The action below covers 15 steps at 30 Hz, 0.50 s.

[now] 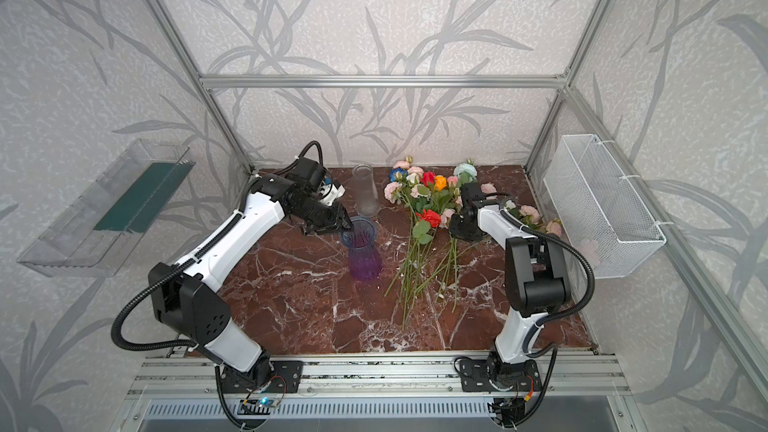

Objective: Arrange the flowers into the vase
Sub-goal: 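Lower right gripper onto the green flower stems and close on them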

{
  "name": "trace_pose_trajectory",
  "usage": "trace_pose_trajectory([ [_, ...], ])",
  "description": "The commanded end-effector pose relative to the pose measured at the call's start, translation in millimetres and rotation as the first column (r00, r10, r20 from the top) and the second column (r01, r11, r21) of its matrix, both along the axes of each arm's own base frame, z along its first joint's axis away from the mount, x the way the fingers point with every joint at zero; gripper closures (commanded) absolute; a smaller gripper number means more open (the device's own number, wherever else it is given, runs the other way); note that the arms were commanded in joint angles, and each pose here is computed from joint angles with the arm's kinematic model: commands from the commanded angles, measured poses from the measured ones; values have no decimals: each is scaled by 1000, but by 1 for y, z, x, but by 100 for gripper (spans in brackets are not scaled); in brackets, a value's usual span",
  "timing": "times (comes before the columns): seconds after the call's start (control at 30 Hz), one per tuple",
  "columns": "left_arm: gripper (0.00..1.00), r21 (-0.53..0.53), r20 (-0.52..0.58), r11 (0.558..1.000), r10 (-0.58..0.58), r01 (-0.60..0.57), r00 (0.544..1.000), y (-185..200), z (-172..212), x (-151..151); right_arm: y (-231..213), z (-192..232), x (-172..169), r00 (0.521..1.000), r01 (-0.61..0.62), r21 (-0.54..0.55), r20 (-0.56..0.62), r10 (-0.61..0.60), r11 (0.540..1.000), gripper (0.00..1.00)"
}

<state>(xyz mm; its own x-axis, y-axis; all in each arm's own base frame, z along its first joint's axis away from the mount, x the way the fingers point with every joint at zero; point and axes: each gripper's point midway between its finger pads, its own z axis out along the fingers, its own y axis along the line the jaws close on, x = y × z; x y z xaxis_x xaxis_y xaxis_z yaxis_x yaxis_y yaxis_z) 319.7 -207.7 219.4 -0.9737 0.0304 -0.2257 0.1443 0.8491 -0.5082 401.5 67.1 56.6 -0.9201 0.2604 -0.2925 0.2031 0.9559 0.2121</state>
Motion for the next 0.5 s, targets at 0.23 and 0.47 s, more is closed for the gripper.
trace_pose_trajectory([
  [0.23, 57, -21, 140, 999, 33, -30, 990, 14, 49, -5, -4, -22, -4, 996, -42, -41, -76, 39, 998, 84],
  [0.47, 56, -46, 230, 998, 57, -47, 972, 22, 78, -12, 3, -23, -2, 996, -61, 1, -58, 61, 998, 85],
])
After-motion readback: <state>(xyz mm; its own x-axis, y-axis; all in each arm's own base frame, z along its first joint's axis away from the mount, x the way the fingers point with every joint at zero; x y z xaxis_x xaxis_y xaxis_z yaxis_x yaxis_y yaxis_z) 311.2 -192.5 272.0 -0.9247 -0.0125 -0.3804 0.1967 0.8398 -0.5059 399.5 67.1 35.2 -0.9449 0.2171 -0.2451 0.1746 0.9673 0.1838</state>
